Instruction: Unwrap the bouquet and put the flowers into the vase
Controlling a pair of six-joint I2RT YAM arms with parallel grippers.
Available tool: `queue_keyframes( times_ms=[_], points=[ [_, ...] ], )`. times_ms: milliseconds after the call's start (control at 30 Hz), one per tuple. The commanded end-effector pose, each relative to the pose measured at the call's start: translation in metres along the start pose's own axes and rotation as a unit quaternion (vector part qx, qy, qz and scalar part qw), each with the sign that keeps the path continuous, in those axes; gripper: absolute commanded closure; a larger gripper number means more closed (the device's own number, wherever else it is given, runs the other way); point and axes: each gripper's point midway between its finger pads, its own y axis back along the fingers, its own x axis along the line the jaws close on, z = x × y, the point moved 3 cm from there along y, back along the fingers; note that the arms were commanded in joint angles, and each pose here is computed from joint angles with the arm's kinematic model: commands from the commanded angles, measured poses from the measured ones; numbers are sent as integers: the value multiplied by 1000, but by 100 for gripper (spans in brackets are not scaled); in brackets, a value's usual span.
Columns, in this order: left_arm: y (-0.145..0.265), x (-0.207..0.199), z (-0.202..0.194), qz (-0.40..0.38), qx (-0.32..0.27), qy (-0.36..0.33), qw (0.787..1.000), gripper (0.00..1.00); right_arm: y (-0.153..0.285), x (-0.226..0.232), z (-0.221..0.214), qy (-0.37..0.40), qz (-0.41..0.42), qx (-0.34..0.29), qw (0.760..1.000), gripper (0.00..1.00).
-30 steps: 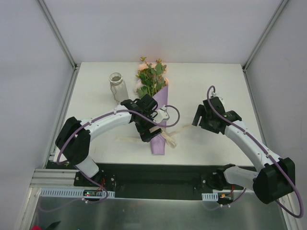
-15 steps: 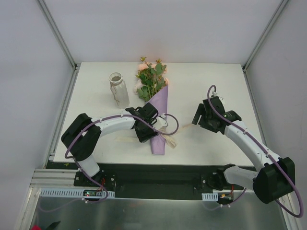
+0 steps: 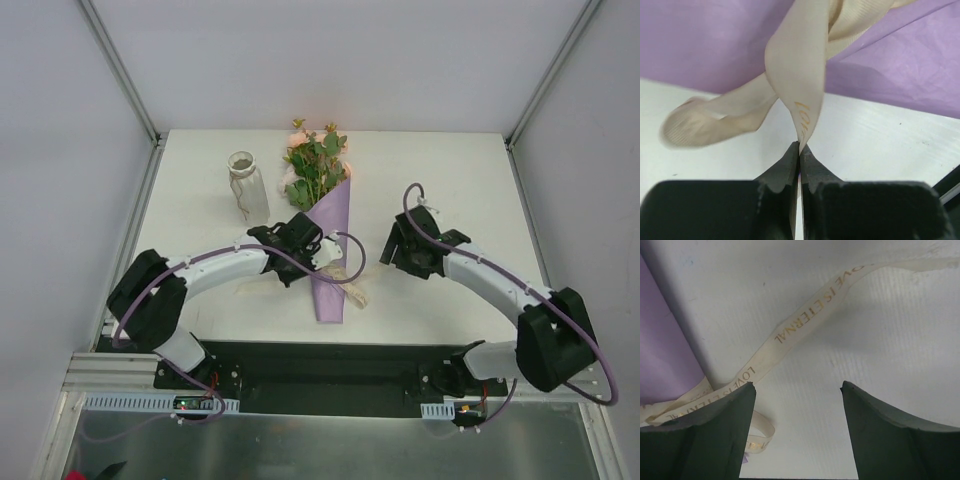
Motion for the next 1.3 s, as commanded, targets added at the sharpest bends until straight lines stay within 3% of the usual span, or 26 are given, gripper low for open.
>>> queue_keyframes(
  times_ms=[0, 133, 700, 1267],
  points=[
    [46, 23, 13, 66, -41, -10, 997, 100, -11, 38, -6, -7, 27, 12, 1000, 27],
    [56, 26, 15, 71, -50, -9, 996, 100, -27, 51, -21, 2, 10, 42, 999, 28],
    [59, 26, 10, 74, -46, -8, 996, 100, -44, 41, -7, 10, -103, 42, 994, 36],
    [56, 24, 6, 70, -40, -12, 997, 100, -68, 26, -14, -10, -120, 60, 991, 35]
  ],
)
